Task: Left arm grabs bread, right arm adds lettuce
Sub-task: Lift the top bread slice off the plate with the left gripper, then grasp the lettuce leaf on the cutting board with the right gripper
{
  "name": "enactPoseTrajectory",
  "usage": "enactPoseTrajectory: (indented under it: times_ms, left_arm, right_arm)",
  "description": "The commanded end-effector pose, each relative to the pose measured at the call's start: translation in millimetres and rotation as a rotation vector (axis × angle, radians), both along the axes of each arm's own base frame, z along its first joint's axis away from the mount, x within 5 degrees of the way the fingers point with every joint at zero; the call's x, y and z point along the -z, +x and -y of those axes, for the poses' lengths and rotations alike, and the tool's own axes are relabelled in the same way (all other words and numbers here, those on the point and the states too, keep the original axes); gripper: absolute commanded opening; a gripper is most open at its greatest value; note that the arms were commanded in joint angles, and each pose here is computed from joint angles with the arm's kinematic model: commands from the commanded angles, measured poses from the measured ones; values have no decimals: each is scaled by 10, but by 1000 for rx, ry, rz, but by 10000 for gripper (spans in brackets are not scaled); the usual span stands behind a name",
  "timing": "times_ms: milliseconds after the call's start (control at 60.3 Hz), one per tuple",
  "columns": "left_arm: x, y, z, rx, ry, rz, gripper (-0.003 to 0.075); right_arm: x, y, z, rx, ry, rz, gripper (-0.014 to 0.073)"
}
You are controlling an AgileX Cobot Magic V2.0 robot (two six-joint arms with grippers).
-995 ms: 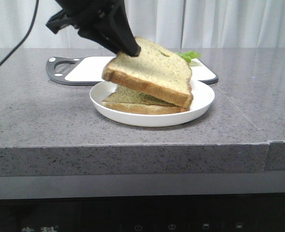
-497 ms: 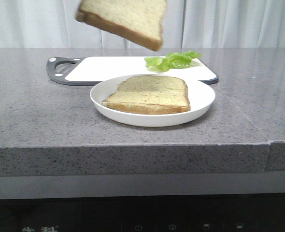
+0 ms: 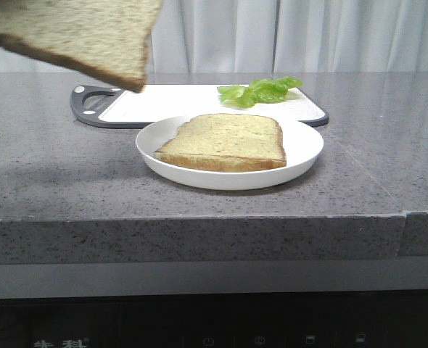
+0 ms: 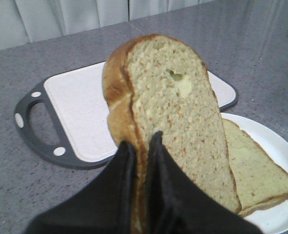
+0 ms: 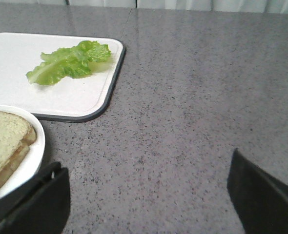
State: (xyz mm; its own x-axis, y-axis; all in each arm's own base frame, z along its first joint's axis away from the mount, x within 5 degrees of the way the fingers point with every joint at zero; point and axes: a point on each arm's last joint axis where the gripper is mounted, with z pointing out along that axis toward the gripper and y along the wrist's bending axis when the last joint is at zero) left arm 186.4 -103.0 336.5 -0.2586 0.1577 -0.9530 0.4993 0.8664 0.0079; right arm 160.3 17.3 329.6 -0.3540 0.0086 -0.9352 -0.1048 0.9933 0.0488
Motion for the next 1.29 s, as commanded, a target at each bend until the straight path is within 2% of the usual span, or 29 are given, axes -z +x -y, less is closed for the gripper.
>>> enactPoseTrajectory:
  times_ms: [0,166,398,647,879,1061,1094,1161,1277]
  left_arm:
    - [-191,-98,-165,-61,-81,143,-21]
    - [-143,-250,-426,-161,-102,166,-21]
    - [-183,-389,-529,-193,-130,184,-21]
    - [-191,-392,-531,-194,-133,191,-21]
    - [-191,-392,-531,-194,-133,191,-21]
    - [-191,-392,-531,-194,-133,191,-21]
    - [-191,-392,-531,-194,-133,191,-21]
    - [-191,-392,-531,-194,-133,191,-21]
    - [-189,-388,-530,-194,-132,190,-21]
  right_arm:
    - [-228,276,-68,-32,-38,95,659]
    - [-308,887,-278,-90,-53,42,659]
    - [-312,1782,-612,-191,-169,-27,659]
    - [-28,2642,-875,-245,-213,-182,659]
    - [162,3095,-1084,-290,-250,-204,659]
    - [238,3204,-1125,-294,-253,-205,652]
    - [247,3205,-1124,-295,-255,-210,634]
    - [250,3205,-1116,-294,-260,-213,538]
    - [238,3201,-1112,-293,-260,-211,271]
